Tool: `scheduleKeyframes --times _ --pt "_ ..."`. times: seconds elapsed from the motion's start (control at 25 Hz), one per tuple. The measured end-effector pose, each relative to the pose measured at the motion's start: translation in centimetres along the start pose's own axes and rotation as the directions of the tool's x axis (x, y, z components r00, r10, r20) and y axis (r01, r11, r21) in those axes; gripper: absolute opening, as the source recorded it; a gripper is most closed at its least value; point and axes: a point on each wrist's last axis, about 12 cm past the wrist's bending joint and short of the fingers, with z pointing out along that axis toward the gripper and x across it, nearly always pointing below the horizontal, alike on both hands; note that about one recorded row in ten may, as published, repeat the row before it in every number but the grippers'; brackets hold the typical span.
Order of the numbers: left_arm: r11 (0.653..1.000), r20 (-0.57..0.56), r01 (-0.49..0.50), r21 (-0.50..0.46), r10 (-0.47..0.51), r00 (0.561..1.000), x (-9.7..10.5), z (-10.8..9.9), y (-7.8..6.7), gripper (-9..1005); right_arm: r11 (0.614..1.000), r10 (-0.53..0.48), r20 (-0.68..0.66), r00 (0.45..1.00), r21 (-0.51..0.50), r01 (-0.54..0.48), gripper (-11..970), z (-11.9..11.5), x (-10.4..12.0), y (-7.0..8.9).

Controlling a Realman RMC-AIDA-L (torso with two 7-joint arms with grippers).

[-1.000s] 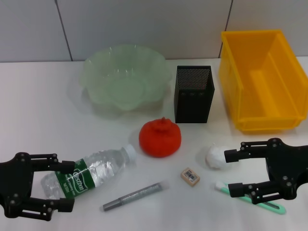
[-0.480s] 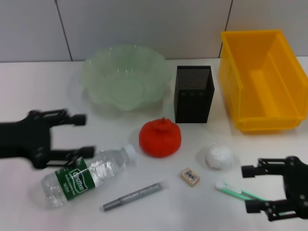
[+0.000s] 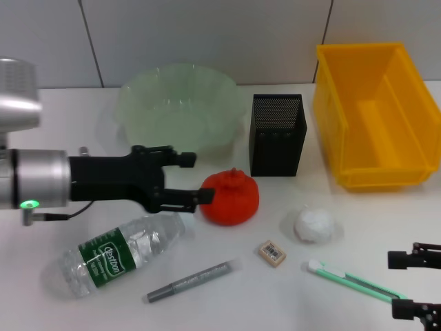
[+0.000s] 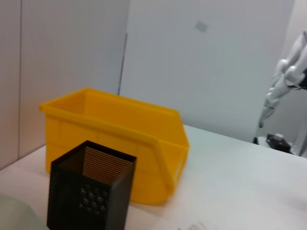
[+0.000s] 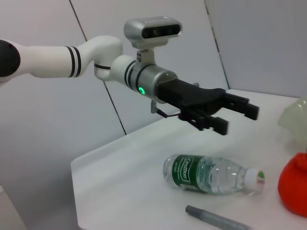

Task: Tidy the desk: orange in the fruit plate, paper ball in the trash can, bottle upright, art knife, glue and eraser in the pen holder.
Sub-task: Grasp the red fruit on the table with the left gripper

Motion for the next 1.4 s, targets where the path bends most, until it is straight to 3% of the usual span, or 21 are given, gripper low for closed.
scheduleKeyframes --times 0.24,0.4,0.96,1.0,1.4 --pt "0.999 0.000 0.002 -0.049 -0.002 1.000 1.1 3.2 0.5 804 1.000 0.010 -0.003 1.000 0.006 -0.010 776 -0.2 0.3 0.2" --pt "0.997 -0.004 0.001 -0.082 -0.001 1.000 2.0 4.2 0.6 802 1.000 0.012 -0.003 1.000 0.011 -0.012 776 -0.3 0.4 0.2" --pt "0.986 -0.002 -0.053 -0.159 0.054 0.999 4.0 6.1 0.3 794 1.000 -0.001 0.002 1.000 0.009 0.001 777 0.1 -0.2 -0.3" --pt "0.978 -0.016 -0.078 -0.196 0.076 0.997 4.5 7.2 0.3 794 1.000 -0.001 0.003 1.000 0.007 0.001 777 0.1 -0.3 -0.3" --pt "0.971 -0.044 -0.100 -0.219 0.093 0.995 4.3 8.4 0.4 788 1.000 -0.005 0.008 1.000 0.002 0.005 777 0.5 -0.5 -0.5"
